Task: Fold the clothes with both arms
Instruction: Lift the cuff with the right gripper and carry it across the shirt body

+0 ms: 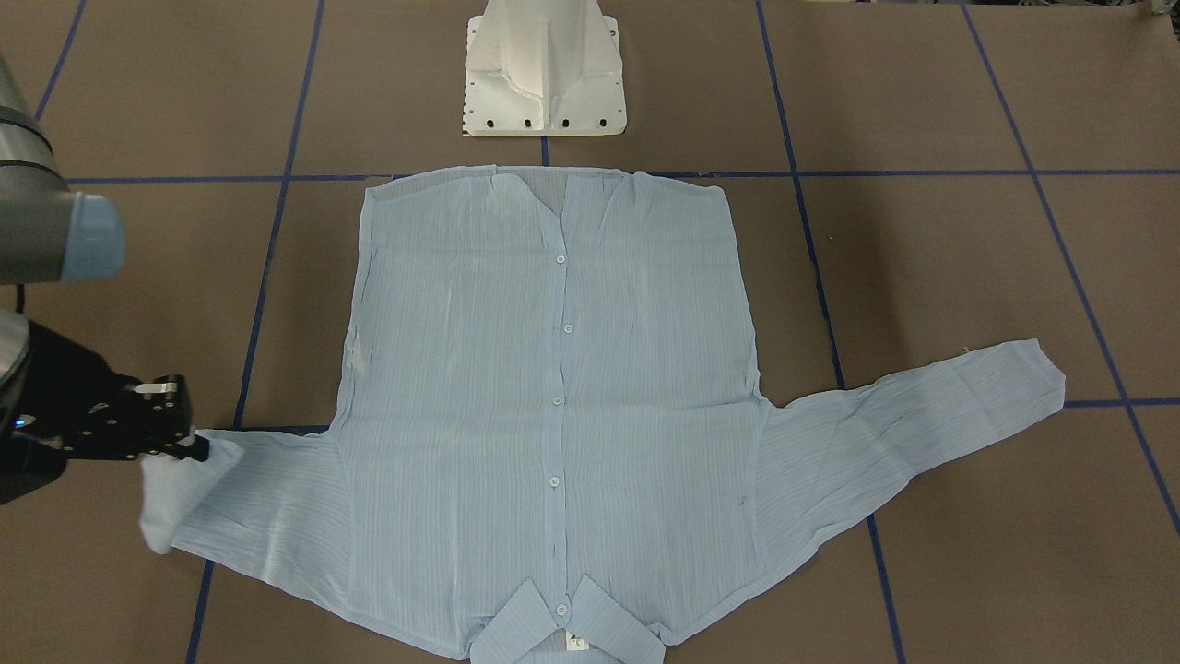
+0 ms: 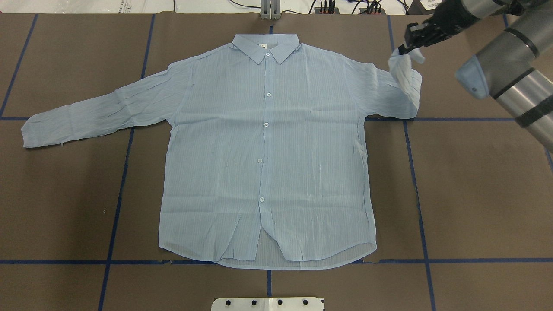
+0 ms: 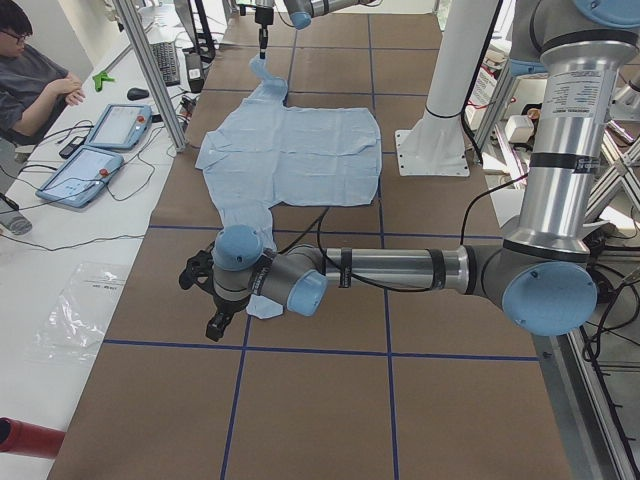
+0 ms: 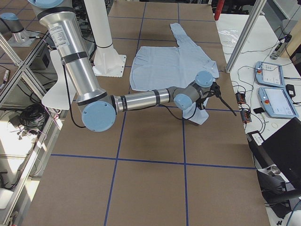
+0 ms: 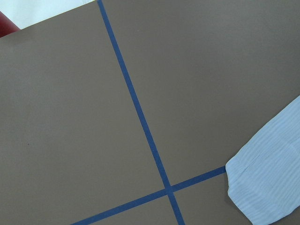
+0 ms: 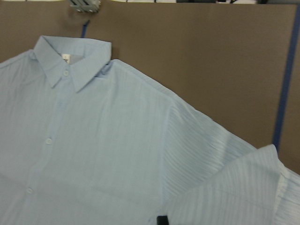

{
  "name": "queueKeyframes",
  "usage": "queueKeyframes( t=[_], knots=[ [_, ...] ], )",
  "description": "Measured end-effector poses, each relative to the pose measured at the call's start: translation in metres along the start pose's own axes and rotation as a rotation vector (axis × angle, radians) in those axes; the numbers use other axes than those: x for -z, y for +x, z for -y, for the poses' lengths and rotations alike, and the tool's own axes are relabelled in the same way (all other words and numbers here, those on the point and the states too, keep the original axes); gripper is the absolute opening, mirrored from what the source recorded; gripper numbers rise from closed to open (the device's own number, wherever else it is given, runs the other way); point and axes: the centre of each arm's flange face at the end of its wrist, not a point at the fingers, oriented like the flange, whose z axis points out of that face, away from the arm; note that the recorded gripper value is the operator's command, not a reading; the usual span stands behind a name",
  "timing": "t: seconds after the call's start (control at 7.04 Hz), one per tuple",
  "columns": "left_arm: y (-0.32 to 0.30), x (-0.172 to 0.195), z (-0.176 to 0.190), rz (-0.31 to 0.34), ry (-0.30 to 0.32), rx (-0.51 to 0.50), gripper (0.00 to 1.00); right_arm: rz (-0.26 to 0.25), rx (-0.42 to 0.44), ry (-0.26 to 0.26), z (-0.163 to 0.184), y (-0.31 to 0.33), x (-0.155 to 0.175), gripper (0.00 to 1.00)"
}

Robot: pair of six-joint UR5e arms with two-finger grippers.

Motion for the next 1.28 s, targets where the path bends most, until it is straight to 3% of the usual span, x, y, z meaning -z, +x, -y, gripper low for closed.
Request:
queueKeyframes(
  t=[0.43, 0.71, 1.14, 1.28],
  knots=[
    [-0.004, -0.004, -0.004, 0.002, -0.009, 0.007, 1.0, 0.08, 0.054, 0.034, 0.026, -0.147, -0.016, 0.0],
    [-0.005, -0.005, -0.005, 0.003, -0.013, 0.011, 1.0, 0.049, 0.083, 0.035, 0.022, -0.201, -0.071, 0.0],
    [-0.007, -0.008, -0.007, 0.004, -0.018, 0.015, 1.0, -0.056, 0.097, -0.014, 0.01, -0.268, -0.186, 0.0],
    [-0.008, -0.008, -0.007, 0.004, -0.019, 0.015, 1.0, -0.093, 0.112, -0.03, 0.0, -0.29, -0.221, 0.95]
  ],
)
